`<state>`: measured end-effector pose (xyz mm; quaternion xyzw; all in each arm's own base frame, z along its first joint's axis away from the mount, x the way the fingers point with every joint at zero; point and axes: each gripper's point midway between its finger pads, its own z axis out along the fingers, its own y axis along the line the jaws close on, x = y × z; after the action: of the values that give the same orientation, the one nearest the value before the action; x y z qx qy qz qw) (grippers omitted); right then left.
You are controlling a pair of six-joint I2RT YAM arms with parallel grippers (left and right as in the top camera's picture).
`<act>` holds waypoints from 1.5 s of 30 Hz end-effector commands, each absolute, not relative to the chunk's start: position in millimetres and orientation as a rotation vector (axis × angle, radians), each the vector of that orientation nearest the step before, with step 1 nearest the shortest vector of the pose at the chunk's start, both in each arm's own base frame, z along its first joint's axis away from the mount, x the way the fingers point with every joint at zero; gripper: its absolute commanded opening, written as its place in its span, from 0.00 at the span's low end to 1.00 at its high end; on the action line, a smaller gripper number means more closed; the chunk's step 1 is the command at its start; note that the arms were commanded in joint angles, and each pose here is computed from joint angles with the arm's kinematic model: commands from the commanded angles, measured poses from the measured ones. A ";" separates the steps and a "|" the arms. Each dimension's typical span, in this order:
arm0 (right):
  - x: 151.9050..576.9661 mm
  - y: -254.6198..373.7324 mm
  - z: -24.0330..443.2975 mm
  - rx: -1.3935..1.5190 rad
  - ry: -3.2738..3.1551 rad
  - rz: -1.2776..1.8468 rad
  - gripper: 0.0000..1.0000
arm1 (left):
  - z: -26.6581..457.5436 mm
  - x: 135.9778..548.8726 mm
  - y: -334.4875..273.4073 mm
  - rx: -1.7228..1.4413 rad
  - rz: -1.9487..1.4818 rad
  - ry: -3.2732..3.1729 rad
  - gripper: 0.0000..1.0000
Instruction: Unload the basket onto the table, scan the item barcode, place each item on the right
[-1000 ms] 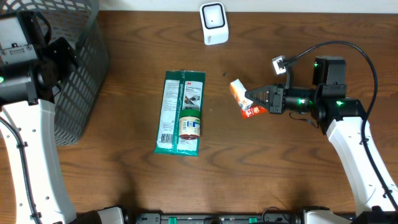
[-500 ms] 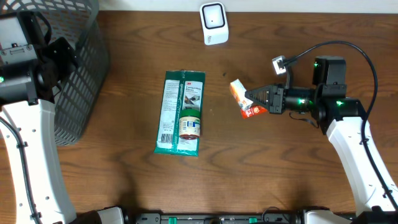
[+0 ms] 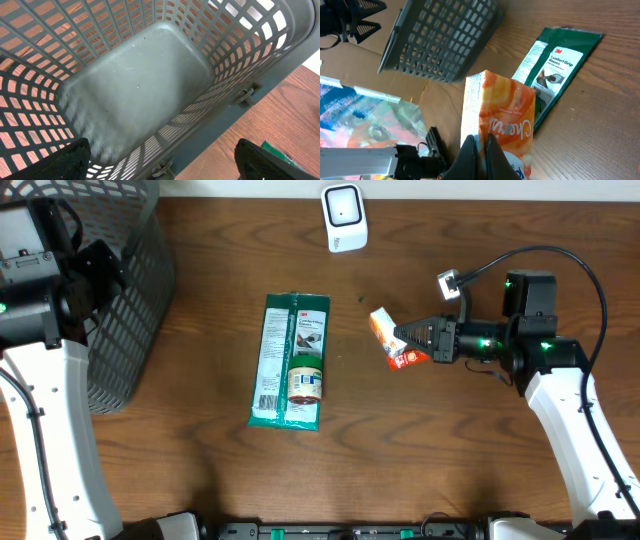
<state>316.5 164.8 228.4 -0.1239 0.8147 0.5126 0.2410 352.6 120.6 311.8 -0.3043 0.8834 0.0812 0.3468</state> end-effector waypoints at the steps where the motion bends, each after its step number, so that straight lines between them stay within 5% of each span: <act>1: 314.4 162.0 230.7 -0.357 2.209 1.398 0.01 | 314.2 351.5 124.5 -0.789 0.232 2.286 0.93; 12: 323.3 161.7 236.7 -0.240 2.222 1.438 0.01 | 314.2 351.5 124.5 -0.789 0.232 2.286 0.92; 19: 343.3 172.0 291.5 -0.244 2.018 1.610 0.01 | 314.2 351.5 124.5 -0.789 0.232 2.286 0.92; 28: 415.6 193.8 346.0 -0.246 1.805 1.770 0.01 | 314.2 351.5 124.5 -0.789 0.232 2.286 0.92; 39: 582.3 197.5 273.9 0.104 1.668 1.520 0.01 | 314.2 351.5 124.5 -0.789 0.232 2.286 0.92; 45: 610.0 190.7 208.1 0.167 1.648 1.450 0.01 | 314.2 351.5 124.5 -0.789 0.232 2.286 0.92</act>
<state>589.7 196.9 231.1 0.0435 0.6742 0.6072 0.4182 352.6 120.5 311.8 -0.3043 0.8835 0.0811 0.3468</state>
